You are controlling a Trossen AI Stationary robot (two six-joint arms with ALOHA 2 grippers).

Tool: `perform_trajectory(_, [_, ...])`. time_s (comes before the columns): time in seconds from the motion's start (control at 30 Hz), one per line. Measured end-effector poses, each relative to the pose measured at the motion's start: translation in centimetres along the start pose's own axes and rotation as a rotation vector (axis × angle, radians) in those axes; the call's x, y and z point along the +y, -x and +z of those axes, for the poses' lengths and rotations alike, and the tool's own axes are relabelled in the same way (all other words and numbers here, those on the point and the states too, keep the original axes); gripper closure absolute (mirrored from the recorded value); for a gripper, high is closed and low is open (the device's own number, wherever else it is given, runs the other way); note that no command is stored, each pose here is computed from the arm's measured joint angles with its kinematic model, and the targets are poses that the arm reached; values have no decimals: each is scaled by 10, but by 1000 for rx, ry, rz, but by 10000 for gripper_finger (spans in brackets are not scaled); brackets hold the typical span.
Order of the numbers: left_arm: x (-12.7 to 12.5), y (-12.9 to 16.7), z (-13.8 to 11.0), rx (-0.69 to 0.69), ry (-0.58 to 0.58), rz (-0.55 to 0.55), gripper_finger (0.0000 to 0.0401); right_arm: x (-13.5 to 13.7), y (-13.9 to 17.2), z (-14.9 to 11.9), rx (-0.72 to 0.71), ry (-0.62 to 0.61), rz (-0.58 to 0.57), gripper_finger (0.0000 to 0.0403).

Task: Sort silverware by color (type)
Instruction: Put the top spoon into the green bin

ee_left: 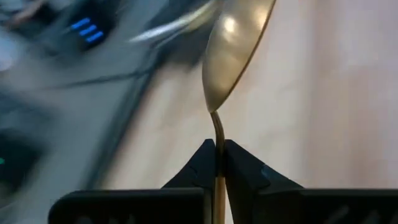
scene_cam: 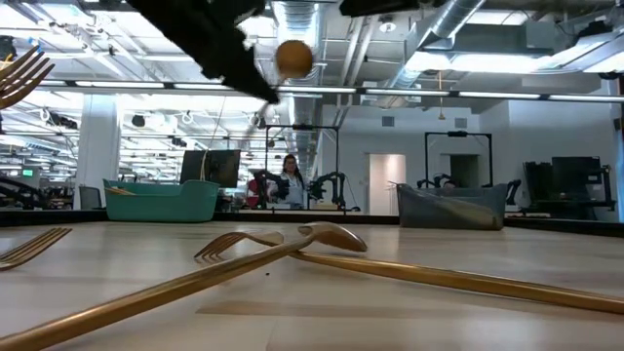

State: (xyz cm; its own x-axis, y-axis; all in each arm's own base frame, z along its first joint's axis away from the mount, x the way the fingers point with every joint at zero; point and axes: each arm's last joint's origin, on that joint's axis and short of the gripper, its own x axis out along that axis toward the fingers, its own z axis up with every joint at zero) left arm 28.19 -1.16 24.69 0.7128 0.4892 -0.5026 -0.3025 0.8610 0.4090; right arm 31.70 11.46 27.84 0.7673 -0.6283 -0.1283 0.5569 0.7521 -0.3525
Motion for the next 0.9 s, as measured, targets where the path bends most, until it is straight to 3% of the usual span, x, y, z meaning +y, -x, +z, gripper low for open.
perform_trajectory(0.2, [92, 8, -9, 353, -199, 191, 399, -11, -7, -3, 38, -16, -57, 223])
perform_trajectory(0.4, [166, -4, -48, 623, -125, 311, 400, -15, -15, -22, 143, -25, -74, 214])
perform_trajectory(0.63, [198, -8, -73, 742, -105, 312, 400, -28, -9, -26, 199, -36, -100, 219])
perform_trajectory(0.9, [202, -43, -115, 1029, -137, 212, 398, -32, -15, -27, 232, -77, -32, 217])
